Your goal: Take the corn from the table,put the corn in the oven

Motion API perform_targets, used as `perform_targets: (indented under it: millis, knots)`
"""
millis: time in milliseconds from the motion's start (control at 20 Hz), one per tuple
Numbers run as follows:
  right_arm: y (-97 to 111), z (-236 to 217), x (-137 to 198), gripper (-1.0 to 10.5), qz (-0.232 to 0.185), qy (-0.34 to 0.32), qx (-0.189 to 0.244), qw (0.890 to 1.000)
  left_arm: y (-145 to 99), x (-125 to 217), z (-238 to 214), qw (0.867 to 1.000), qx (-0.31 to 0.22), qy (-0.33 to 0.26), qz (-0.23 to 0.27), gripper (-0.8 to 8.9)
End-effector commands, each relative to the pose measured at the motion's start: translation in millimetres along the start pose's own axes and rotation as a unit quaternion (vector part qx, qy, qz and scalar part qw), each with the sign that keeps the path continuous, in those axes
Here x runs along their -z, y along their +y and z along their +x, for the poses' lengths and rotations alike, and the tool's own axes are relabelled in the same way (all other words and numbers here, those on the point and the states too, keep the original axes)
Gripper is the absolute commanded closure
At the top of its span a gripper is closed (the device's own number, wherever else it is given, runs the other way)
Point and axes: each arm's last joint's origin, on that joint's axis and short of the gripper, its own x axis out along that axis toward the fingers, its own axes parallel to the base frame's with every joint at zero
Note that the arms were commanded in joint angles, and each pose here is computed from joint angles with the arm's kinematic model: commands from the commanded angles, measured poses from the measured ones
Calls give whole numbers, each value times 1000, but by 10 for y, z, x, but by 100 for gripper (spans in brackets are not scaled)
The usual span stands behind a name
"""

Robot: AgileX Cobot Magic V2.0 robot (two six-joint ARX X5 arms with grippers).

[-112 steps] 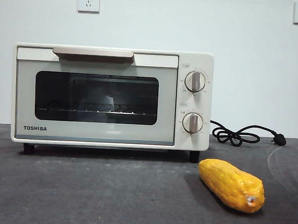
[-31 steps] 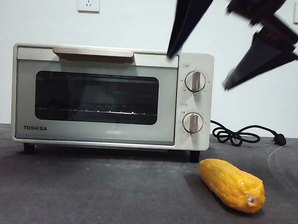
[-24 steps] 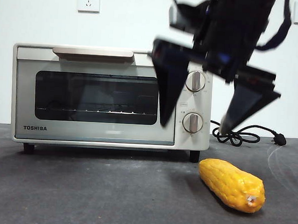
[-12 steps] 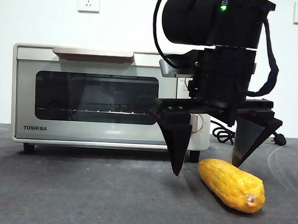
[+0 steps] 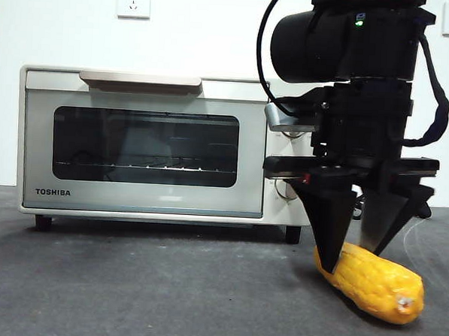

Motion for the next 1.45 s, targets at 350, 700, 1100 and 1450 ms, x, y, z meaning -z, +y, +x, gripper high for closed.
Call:
perform_targets:
  millis: [350, 700, 1100, 1450]
  knots:
    - [67, -71, 24, 958, -15, 13, -81, 997, 24, -51, 29, 999, -21, -18, 18, 818]
    - [151, -782, 197, 958, -42, -93, -152, 983, 121, -311, 199, 994, -18, -96, 49, 819]
    - [-64, -1698, 650, 958, -29, -244, -205, 947, 380, -474, 590, 992, -45, -113, 42, 819]
    - [-163, -2067, 803, 958, -28, -276, -209, 938, 560, -437, 920, 994, -72, -74, 23, 819]
